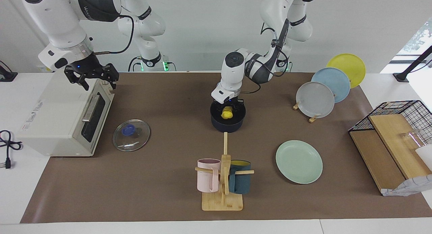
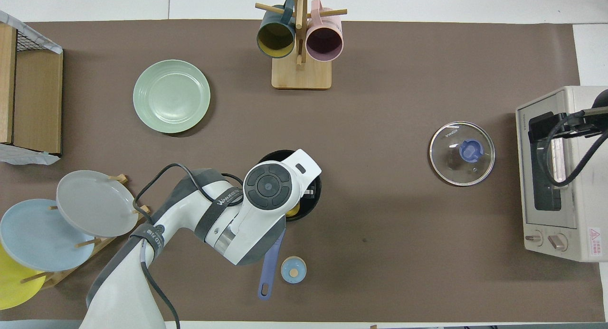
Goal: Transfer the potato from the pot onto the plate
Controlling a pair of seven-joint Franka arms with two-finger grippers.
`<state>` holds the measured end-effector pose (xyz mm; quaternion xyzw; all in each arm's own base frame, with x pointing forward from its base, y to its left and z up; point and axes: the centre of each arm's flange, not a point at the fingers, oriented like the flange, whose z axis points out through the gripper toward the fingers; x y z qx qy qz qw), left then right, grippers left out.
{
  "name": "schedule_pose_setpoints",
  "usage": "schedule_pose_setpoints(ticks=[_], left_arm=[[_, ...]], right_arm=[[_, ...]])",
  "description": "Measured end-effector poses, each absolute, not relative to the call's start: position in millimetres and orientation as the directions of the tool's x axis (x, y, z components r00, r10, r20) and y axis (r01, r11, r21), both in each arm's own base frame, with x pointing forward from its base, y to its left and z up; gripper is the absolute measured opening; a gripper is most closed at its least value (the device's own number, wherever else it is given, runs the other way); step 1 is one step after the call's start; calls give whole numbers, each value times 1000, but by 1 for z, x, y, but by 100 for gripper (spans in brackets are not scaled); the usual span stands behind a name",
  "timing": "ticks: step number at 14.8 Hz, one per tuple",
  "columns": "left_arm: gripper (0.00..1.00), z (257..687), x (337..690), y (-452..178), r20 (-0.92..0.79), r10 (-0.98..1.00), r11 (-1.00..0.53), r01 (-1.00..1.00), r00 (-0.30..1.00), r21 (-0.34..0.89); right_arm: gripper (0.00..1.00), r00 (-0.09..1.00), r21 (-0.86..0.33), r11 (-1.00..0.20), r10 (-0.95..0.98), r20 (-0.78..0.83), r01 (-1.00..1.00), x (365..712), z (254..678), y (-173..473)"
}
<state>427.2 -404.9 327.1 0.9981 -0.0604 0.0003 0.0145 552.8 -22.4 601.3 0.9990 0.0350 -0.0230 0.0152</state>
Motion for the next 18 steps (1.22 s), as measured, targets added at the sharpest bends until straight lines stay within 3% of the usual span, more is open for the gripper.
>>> schedule_pose_setpoints(ticks=[5, 9, 14, 18], left_arm=[[59, 337, 431, -407, 0, -100, -994, -100, 995, 47], [59, 399, 452, -409, -17, -73, -996, -72, 997, 48], [59, 470, 505, -371, 12, 27, -996, 26, 1000, 80], [59, 491, 572, -312, 40, 75, -993, 71, 996, 96]], right_arm=[[100, 996, 28, -997, 71, -46, 72, 553, 602, -21], [100, 997, 28, -997, 69, -45, 70, 553, 602, -23], [100, 996, 27, -997, 71, -45, 72, 553, 602, -21], [100, 997, 18, -997, 70, -44, 71, 553, 602, -20]])
